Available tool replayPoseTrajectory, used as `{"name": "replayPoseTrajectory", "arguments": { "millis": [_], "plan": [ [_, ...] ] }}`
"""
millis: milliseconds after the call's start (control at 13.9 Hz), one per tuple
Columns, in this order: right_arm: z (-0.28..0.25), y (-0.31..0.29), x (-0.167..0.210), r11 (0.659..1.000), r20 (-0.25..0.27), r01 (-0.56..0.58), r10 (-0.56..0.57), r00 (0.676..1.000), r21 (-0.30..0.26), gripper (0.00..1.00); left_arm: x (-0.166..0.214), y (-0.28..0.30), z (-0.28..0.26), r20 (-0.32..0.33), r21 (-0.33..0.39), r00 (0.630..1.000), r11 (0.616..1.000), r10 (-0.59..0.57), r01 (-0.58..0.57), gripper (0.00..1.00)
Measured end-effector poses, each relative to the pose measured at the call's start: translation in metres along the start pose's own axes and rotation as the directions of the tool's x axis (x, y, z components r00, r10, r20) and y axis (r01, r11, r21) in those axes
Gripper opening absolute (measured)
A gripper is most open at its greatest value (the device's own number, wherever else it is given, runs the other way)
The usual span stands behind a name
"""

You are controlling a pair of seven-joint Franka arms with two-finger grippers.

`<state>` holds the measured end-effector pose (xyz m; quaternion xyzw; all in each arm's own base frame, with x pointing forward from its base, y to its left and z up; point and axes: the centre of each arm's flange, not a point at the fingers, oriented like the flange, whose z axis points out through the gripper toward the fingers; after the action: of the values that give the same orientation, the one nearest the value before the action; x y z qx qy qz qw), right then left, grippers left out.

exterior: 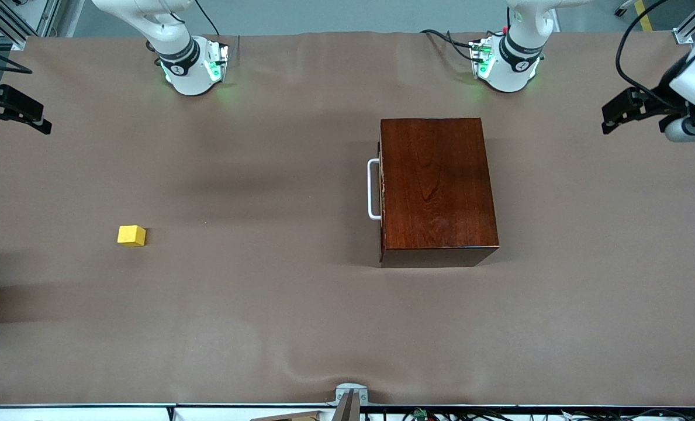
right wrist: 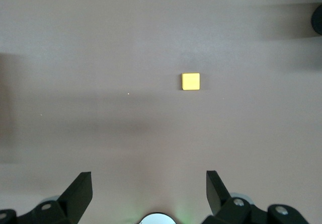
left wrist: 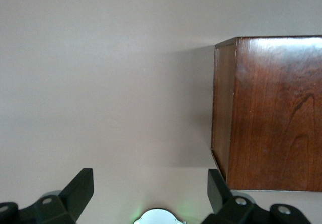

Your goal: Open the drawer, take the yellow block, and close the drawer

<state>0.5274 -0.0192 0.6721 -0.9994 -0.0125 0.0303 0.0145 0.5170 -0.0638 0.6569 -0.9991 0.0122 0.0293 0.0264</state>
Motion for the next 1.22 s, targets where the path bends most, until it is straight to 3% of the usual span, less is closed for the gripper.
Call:
{"name": "replayPoseTrajectory", "arguments": {
  "millis": [790,1221],
  "plan": [
    [0.0007,0.0026,-0.0001,1.000,0.002,-0.005,0.005,1.000,0.000,1.00,-0.0126,-0.0033,-0.0022,-0.018,0.002,0.999,1.000,0.028,-0.028,1.00],
    [0.0008,0.0033,-0.0001,1.000,0.002,-0.006,0.006,1.000,0.000,1.00,-0.0125,-0.0021,-0.0023,-0.019,-0.033,0.999,0.999,0.026,-0.027,1.00]
  ]
}}
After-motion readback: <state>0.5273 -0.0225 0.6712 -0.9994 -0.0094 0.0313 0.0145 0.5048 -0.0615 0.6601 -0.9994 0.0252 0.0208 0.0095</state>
